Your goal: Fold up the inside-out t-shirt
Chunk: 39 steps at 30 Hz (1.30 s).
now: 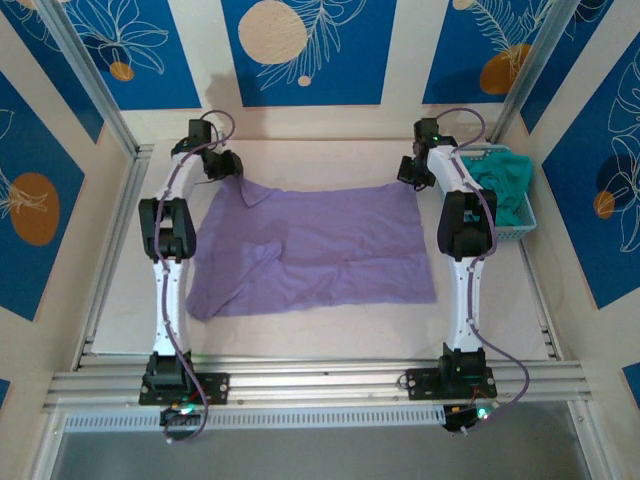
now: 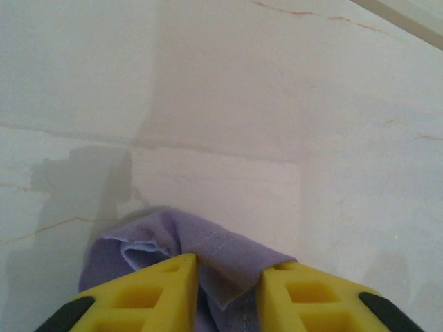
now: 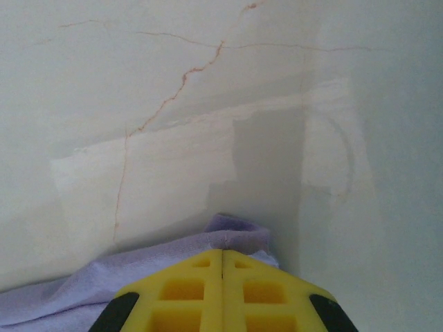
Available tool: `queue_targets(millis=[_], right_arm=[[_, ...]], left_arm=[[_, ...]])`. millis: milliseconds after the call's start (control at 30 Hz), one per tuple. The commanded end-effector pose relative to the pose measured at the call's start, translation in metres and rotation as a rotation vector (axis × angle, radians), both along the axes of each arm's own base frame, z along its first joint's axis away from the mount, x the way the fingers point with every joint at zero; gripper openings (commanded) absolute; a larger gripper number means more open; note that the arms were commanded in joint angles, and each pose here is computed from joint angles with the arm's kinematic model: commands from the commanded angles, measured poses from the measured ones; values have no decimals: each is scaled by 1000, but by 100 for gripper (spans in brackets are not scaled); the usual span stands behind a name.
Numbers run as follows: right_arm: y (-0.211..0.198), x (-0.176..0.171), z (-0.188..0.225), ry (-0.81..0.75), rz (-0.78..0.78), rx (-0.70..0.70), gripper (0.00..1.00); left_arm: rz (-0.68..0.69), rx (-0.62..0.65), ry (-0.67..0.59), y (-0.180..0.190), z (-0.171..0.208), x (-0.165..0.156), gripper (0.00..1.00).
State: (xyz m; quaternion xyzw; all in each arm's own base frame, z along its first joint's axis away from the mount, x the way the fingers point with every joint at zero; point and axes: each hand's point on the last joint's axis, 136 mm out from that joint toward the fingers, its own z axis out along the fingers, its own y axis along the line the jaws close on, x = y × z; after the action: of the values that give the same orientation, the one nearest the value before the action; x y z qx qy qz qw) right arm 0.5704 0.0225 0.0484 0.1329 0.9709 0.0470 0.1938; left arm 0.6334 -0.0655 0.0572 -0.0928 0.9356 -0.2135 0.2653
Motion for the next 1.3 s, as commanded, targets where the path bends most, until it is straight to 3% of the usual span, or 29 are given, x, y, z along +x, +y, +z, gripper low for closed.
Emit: queue_targets(millis=[0, 133, 500, 867, 1133, 1167, 1267], right_arm=[[1, 2, 3, -11, 24, 15, 0], [0, 3, 8, -19, 24, 12, 0], [8, 9, 39, -108, 61, 70, 0], [-4, -10, 64, -156, 122, -18, 0], [-5, -29, 73, -189, 134, 1, 0], [-4, -28, 70, -181, 125, 14, 1], [-2, -21, 59, -143, 93, 36, 18]], left_arm=[[-2, 9, 16, 0, -6, 1, 19], [1, 19, 6, 2, -2, 4, 0], [-6, 76, -59, 9, 68, -16, 0], [61, 232, -31, 39, 103, -115, 0], [83, 227, -49, 42, 114, -168, 0], [90, 229, -50, 43, 113, -169, 0], [88, 219, -41, 42, 108, -166, 0]])
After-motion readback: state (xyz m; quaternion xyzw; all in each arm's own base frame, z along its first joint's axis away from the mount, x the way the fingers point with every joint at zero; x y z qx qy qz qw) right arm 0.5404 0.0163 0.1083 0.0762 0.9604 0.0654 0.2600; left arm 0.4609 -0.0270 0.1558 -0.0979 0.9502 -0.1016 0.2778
